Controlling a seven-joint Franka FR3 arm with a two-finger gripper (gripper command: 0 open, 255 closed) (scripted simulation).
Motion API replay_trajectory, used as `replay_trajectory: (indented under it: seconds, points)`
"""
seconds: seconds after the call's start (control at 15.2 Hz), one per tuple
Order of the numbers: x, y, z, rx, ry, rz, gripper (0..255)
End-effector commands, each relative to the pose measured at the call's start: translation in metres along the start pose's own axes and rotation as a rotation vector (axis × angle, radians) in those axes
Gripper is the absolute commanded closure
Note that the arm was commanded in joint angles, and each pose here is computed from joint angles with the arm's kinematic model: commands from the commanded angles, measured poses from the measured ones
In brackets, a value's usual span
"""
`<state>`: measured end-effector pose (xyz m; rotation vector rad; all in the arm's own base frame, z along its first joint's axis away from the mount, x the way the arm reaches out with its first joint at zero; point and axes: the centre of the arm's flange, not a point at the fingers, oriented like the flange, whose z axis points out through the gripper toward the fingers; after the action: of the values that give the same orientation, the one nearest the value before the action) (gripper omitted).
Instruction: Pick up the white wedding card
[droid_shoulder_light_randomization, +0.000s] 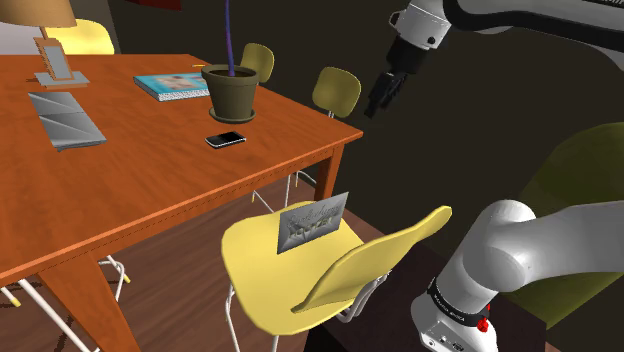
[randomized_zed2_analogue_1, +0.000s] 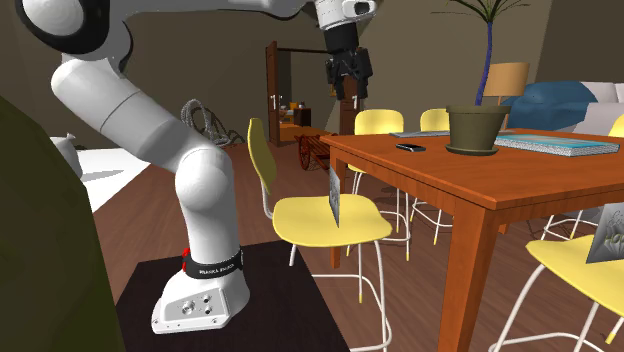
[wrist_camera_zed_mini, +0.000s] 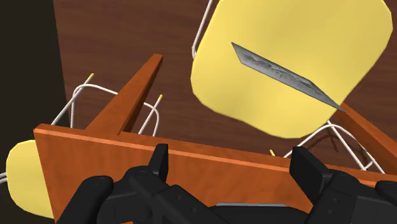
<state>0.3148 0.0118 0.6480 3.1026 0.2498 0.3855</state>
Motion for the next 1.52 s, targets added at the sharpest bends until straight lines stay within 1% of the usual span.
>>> replay_trajectory:
  seconds: [0.0, 0.4, 0.79, 1.12, 1.45]
  points:
    - [0.0, 0.0, 0.0, 0.0, 0.0, 0.0, 0]
    - [0.041, -0.03, 0.054, 0.089, -0.001, -0.319, 0]
    - [0.069, -0.076, 0.105, 0.179, -0.003, -0.638, 0]
    - [0.08, -0.123, 0.143, 0.254, -0.004, -0.904, 0]
    - [0.078, -0.174, 0.178, 0.328, -0.005, -1.17, 0]
